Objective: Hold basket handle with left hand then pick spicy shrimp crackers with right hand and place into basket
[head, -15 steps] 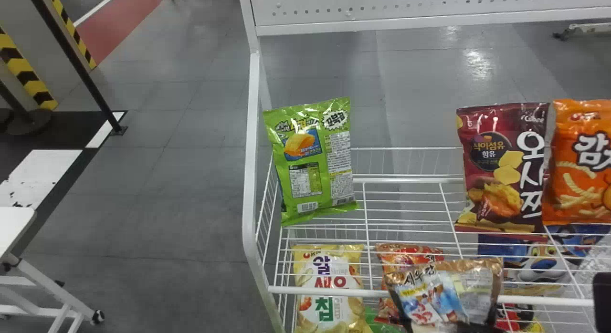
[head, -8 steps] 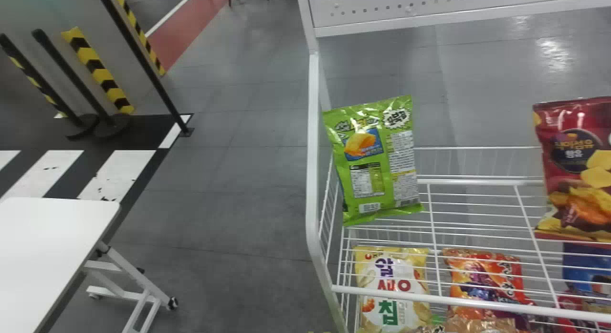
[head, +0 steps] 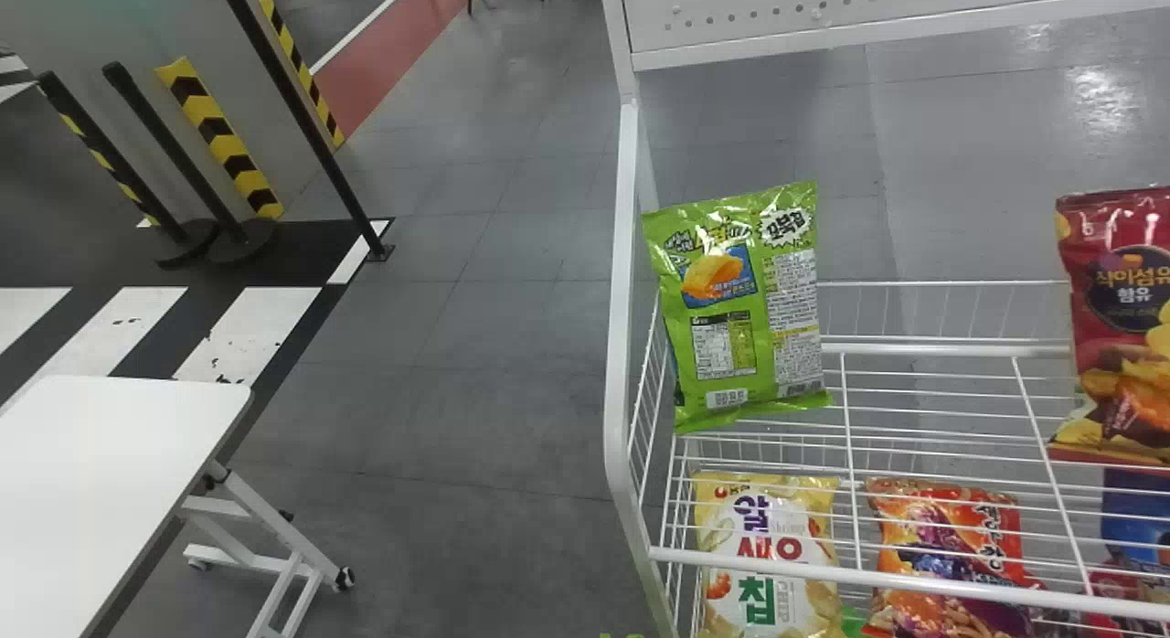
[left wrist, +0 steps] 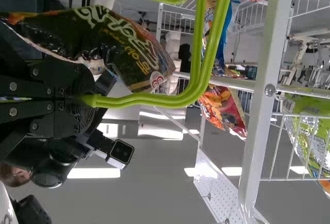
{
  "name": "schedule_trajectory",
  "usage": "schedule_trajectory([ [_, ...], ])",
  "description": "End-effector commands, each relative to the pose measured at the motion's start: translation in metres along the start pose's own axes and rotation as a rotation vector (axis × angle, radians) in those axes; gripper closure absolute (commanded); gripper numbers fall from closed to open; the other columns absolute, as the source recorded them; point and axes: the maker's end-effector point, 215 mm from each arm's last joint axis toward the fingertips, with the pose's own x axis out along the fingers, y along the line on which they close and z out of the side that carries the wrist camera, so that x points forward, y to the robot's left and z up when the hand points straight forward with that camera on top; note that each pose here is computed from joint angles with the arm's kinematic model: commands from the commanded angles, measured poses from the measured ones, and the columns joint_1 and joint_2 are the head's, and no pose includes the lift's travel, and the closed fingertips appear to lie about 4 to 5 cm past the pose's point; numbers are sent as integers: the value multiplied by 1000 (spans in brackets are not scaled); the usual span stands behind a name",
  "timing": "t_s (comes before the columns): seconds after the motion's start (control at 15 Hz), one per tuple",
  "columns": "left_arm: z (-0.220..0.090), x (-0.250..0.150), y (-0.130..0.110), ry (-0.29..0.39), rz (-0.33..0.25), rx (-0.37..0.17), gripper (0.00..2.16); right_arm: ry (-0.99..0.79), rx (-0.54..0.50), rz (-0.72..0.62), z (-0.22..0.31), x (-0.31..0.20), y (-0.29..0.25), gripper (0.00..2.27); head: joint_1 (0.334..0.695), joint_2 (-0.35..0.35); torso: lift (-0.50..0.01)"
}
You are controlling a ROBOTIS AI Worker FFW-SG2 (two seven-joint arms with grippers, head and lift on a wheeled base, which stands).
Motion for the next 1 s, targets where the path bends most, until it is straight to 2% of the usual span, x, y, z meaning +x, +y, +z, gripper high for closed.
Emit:
schedule_trajectory([
  [0.0, 0, 0, -3, -1, -13, 0, 2148, 54, 9, 23, -13, 5, 3, 36, 695, 350, -10],
  [0.27, 0, 0, -3, -1, -13, 0, 2148, 46, 26, -1, -12, -2, -11, 49, 695, 350, -10],
  [0.47, 0, 0, -3, -1, -13, 0, 2148, -99, 13, -33, 25, -14, -36, 70, 695, 350, -10],
  [0.73, -2, 0, -2, 1, -11, -5, 2148, -434, -129, -163, 97, -49, -71, 110, 695, 350, -10],
  [0.93, -4, 1, -2, 6, -12, -17, 2148, -607, -220, -238, 122, -77, -89, 110, 695, 350, -10],
])
